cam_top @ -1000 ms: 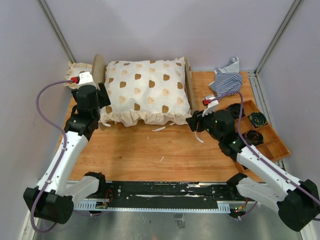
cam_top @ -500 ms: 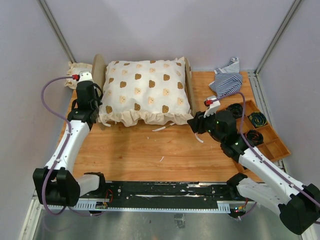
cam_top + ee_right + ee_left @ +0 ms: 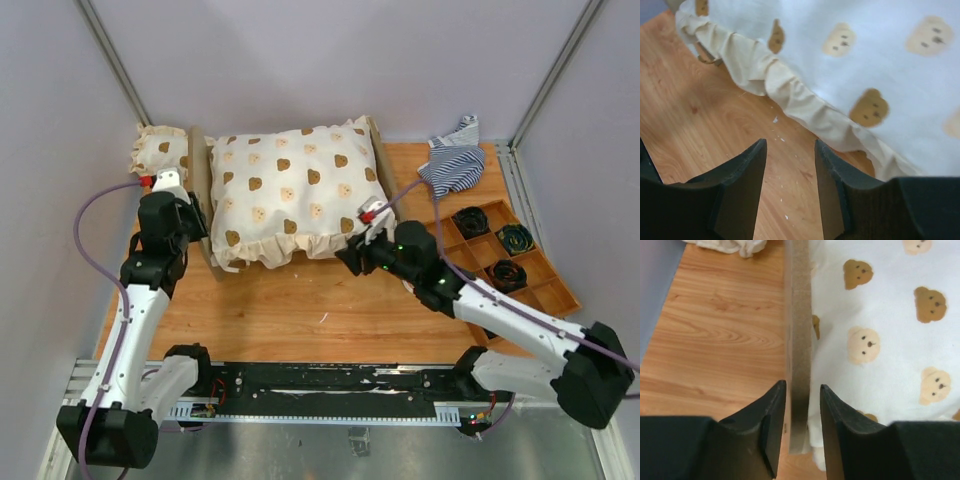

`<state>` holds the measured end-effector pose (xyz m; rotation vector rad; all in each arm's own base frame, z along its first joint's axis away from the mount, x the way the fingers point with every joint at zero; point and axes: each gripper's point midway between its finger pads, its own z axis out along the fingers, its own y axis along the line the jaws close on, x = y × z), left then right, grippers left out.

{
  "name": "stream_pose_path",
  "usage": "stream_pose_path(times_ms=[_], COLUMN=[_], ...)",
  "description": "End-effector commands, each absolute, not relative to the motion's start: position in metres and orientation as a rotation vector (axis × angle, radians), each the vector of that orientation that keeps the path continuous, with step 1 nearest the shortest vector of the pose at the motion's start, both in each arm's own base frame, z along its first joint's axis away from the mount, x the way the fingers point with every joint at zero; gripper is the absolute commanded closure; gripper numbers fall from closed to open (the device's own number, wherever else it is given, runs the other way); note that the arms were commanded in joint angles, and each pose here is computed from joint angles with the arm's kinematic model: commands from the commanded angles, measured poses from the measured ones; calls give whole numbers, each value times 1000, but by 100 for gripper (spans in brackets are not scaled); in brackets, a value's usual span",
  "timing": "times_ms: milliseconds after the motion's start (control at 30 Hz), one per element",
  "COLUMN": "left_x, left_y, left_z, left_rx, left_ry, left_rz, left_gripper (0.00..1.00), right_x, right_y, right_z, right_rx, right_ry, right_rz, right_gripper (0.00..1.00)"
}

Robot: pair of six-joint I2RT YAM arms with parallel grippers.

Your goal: Set up the pet bed

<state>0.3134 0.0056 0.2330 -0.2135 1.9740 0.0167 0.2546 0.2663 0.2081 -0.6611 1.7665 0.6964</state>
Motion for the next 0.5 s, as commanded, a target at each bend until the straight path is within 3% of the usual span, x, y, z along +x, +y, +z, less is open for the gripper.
stream_pose_path(times_ms=[0, 67, 233, 467], left_x=[312, 307, 293, 270], left_y=[-9, -5, 1, -19], left_z=[256, 263, 292, 332], left_rx=[-264, -305, -401, -369], left_ry=[1900, 1893, 1865, 1760], left_rz=[-118, -105, -116, -278], left_gripper=[45, 34, 24, 23], right_x=[242, 235, 237, 261], right_y=[335, 365, 432, 492], right_z=[235, 228, 218, 197], right_rx=[-972, -1097, -1338, -1525], right_ry=[1501, 1436, 1222, 1070], right_rz=[648, 645, 563, 437], right_gripper=[53, 50, 38, 38])
